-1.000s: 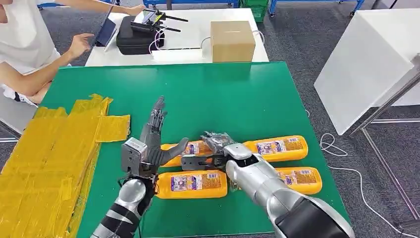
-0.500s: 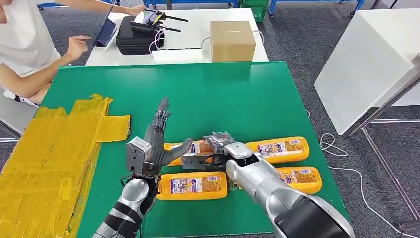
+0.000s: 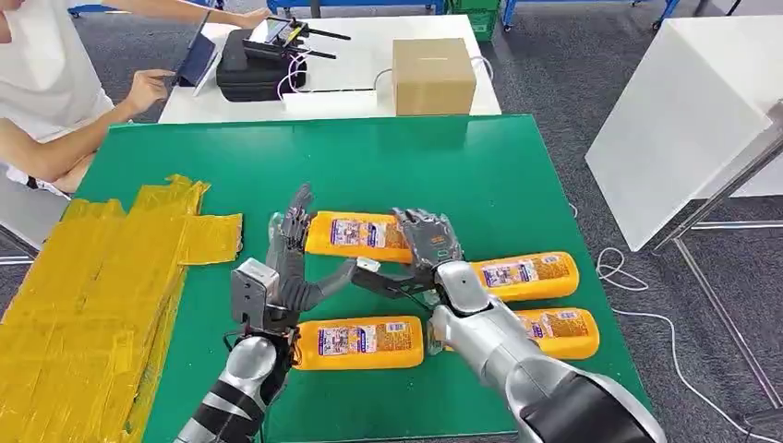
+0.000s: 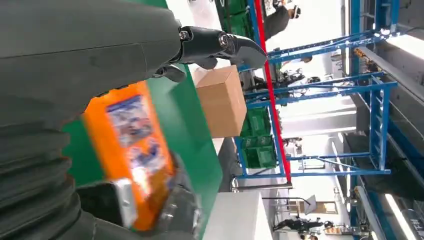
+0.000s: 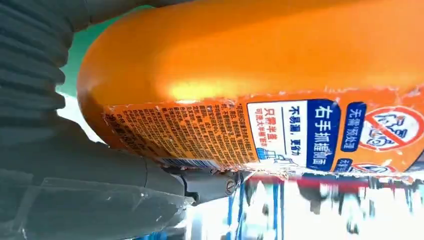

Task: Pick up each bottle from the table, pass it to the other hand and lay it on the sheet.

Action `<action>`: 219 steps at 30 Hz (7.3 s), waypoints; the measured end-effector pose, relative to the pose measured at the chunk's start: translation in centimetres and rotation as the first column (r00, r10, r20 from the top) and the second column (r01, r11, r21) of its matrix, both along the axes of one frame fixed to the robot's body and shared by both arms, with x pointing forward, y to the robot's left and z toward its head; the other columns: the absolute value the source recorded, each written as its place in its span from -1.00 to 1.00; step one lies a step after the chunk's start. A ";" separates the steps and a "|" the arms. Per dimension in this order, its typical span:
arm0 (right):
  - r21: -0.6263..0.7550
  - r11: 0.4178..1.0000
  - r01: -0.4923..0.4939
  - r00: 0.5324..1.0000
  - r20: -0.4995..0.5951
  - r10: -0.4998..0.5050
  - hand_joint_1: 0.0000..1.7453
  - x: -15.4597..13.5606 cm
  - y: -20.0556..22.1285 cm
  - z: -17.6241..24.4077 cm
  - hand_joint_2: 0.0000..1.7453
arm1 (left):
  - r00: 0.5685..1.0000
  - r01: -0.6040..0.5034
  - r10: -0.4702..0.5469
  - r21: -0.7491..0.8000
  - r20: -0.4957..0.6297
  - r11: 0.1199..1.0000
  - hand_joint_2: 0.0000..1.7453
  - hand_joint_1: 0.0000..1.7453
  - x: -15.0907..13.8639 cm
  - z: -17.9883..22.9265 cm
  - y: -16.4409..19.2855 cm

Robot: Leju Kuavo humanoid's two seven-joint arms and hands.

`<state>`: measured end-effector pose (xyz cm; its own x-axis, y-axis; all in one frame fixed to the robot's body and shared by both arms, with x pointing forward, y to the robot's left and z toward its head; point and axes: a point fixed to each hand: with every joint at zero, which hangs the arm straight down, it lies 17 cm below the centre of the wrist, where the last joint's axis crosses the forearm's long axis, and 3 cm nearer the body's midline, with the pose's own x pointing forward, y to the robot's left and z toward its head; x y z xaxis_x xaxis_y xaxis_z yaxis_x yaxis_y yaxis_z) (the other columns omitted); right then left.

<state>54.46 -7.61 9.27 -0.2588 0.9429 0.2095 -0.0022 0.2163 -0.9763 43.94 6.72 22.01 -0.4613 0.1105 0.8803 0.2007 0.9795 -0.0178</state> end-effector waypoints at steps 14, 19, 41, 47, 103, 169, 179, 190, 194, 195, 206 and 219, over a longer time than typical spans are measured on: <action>0.497 0.865 0.075 0.984 0.106 -0.145 1.00 0.2 -4.6 4.4 1.00 | 1.000 0.005 -0.005 0.000 -0.017 1.000 1.00 -1.00 -0.7 -0.3 -0.2; 0.637 0.760 0.130 0.978 0.042 -0.202 0.98 0.0 -5.8 3.7 1.00 | 0.999 0.030 -0.030 -0.020 -0.034 0.999 1.00 -1.00 -0.7 -0.4 -0.3; 0.791 0.612 -0.017 0.995 -0.045 0.086 1.00 -3.7 4.6 3.7 1.00 | 0.974 0.193 -0.208 -0.154 -0.087 0.969 1.00 -1.00 0.5 1.2 -1.1; 0.797 0.598 -0.085 0.990 0.000 0.141 1.00 -5.1 6.9 5.1 1.00 | 0.978 0.178 -0.193 -0.162 -0.082 0.971 1.00 -1.00 1.0 1.6 0.0; 0.799 0.477 -0.365 0.926 0.259 0.275 -1.00 -11.5 10.4 13.8 -1.00 | 0.815 -0.509 0.446 0.091 0.370 0.856 1.00 1.00 0.2 9.1 11.9; 0.589 0.643 -0.489 0.852 0.167 0.496 -1.00 -17.9 7.7 10.2 1.00 | 0.766 -0.378 0.577 0.924 0.282 0.050 1.00 -1.00 6.4 -16.4 27.1; 0.399 0.749 -0.529 0.817 0.000 0.577 -1.00 -18.9 9.8 3.6 1.00 | 0.813 -0.387 0.559 0.869 0.164 0.307 1.00 -1.00 7.0 -14.9 23.0; 0.288 0.792 -0.539 0.807 -0.093 0.583 -1.00 -19.0 9.7 -0.3 1.00 | 0.828 -0.428 0.529 0.820 0.186 0.380 1.00 -1.00 7.1 -12.0 20.6; 0.205 0.821 -0.533 0.813 -0.145 0.564 -1.00 -18.8 9.3 -2.7 1.00 | 0.837 -0.444 0.506 0.797 0.206 0.409 1.00 -1.00 6.9 -10.2 18.9; 0.193 0.824 -0.533 0.812 -0.157 0.562 -1.00 -18.8 9.2 -3.3 1.00 | 0.840 -0.447 0.500 0.792 0.211 0.416 1.00 -1.00 6.9 -9.8 18.6; 0.106 0.849 -0.518 0.816 -0.234 0.528 -1.00 -17.9 9.1 -6.4 1.00 | 0.858 -0.447 0.469 0.757 0.211 0.477 1.00 -1.00 6.6 -8.5 16.7; -0.032 0.875 -0.483 0.832 -0.328 0.448 -1.00 -15.1 10.3 -9.0 1.00 | 0.974 -0.223 0.198 0.340 0.106 0.914 1.00 -1.00 3.7 -2.7 11.3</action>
